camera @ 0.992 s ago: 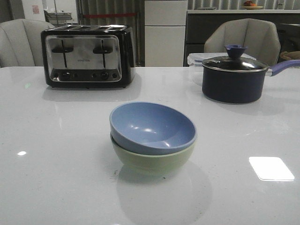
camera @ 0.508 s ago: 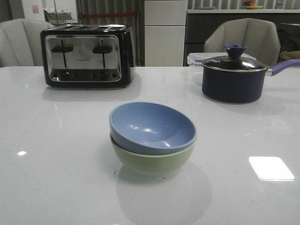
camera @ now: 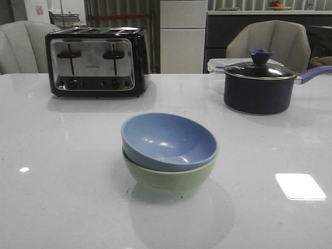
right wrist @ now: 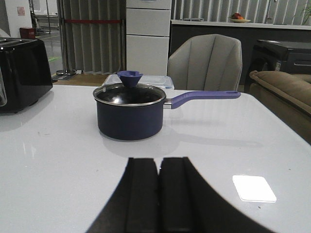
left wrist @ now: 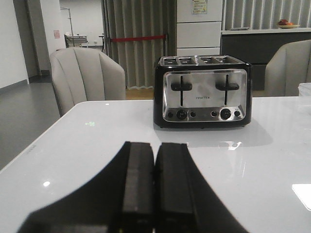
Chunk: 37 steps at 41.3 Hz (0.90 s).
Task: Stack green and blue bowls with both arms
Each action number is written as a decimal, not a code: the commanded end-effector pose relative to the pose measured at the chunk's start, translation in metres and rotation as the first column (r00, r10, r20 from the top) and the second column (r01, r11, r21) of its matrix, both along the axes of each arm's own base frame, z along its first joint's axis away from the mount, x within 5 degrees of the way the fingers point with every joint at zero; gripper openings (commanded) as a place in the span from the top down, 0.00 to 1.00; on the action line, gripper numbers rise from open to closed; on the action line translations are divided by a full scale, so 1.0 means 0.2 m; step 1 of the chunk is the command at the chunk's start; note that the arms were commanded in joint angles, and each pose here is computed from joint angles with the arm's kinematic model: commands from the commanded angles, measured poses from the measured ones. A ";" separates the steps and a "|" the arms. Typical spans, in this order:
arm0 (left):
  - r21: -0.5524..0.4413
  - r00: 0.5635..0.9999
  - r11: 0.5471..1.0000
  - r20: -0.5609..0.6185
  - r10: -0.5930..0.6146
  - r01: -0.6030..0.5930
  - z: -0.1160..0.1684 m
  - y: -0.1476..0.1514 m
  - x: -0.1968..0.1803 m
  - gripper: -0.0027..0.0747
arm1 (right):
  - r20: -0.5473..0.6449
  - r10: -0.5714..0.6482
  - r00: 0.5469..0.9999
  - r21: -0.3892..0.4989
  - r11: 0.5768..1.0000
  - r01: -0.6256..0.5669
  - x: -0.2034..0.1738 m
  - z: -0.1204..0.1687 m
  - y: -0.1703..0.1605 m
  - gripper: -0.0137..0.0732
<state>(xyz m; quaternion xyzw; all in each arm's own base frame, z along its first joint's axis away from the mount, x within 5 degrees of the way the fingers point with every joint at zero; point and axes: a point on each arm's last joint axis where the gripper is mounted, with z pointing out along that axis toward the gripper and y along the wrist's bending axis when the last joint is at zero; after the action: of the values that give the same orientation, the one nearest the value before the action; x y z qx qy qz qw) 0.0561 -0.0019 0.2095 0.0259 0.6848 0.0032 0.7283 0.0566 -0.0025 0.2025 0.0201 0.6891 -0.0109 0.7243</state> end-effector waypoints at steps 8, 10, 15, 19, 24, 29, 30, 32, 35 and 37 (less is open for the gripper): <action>-0.018 0.995 1.000 0.099 -0.001 0.003 0.04 0.00 -0.01 0.84 | 0.122 -0.001 0.993 -0.017 1.000 0.003 -0.01 0.06 0.00 0.81; -0.018 0.995 1.000 0.099 -0.001 0.003 0.04 0.00 -0.01 0.84 | 0.126 0.000 0.992 -0.030 1.000 0.004 -0.01 0.06 0.00 0.81; -0.018 0.995 1.000 0.099 -0.001 0.003 0.04 0.00 -0.01 0.84 | 0.135 0.001 0.991 -0.029 1.000 0.003 -0.01 0.06 0.00 0.81; -0.018 0.995 1.000 0.099 -0.001 0.003 0.04 0.00 -0.01 0.84 | 0.146 0.002 0.989 -0.030 1.000 0.003 -0.02 0.07 0.00 0.81; -0.018 0.995 1.000 0.099 -0.001 0.003 0.04 0.00 -0.01 0.84 | 0.147 0.002 0.989 -0.030 1.000 0.003 -0.02 0.07 0.00 0.81; -0.018 0.995 1.000 0.099 -0.001 0.003 0.04 0.00 -0.01 0.84 | 0.147 0.002 0.989 -0.030 1.000 0.003 -0.02 0.07 0.00 0.81; -0.018 0.995 1.000 0.099 -0.001 0.003 0.04 0.00 -0.01 0.84 | 0.147 0.002 0.989 -0.030 1.000 0.003 -0.02 0.07 0.00 0.81; -0.018 0.995 1.000 0.099 -0.001 0.003 0.04 0.00 -0.01 0.84 | 0.147 0.002 0.989 -0.030 1.000 0.003 -0.02 0.07 0.00 0.81; -0.018 0.995 1.000 0.099 -0.001 0.003 0.04 0.00 -0.01 0.84 | 0.147 0.002 0.989 -0.030 1.000 0.003 -0.02 0.07 0.00 0.81; -0.018 0.995 1.000 0.099 -0.001 0.003 0.04 0.00 -0.01 0.84 | 0.147 0.002 0.989 -0.030 1.000 0.003 -0.02 0.07 0.00 0.81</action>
<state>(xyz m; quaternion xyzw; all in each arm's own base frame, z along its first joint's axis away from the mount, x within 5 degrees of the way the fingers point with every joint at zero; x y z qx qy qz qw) 0.0561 -0.0019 0.2095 0.0259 0.6848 0.0032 0.7283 0.0564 -0.0024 0.2055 0.0144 0.6774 -0.0163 0.7353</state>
